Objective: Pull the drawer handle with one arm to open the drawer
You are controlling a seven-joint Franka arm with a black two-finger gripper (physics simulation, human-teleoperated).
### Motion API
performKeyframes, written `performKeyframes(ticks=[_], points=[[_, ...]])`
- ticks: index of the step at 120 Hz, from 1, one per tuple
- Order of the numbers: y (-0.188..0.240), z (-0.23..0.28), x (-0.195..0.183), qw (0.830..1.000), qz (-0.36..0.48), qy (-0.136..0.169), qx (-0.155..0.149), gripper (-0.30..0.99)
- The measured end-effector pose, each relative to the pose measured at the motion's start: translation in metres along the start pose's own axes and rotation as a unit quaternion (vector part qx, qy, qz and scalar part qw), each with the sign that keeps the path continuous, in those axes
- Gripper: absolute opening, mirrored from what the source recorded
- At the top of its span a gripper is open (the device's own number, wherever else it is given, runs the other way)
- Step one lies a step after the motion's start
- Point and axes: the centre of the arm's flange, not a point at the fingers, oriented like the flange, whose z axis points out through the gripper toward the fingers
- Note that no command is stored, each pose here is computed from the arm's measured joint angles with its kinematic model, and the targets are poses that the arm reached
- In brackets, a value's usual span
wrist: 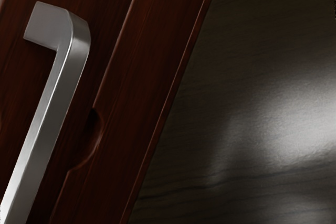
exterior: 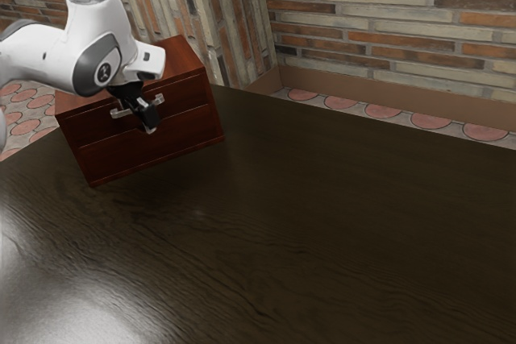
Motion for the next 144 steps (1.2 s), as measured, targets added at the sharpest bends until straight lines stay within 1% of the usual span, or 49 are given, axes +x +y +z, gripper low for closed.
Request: performKeyframes(ticks=[33,54,85,144], points=[[-0.004,0.005,0.0,0.999,0.049,0.008,0.007,0.69],[-0.014,0.009,-0.004,0.998,0.067,0.009,0.013,0.69],[-0.015,0.017,-0.001,0.995,0.099,0.015,0.02,0.69],[-0.018,0.024,0.007,0.99,0.137,0.03,0.029,0.68]])
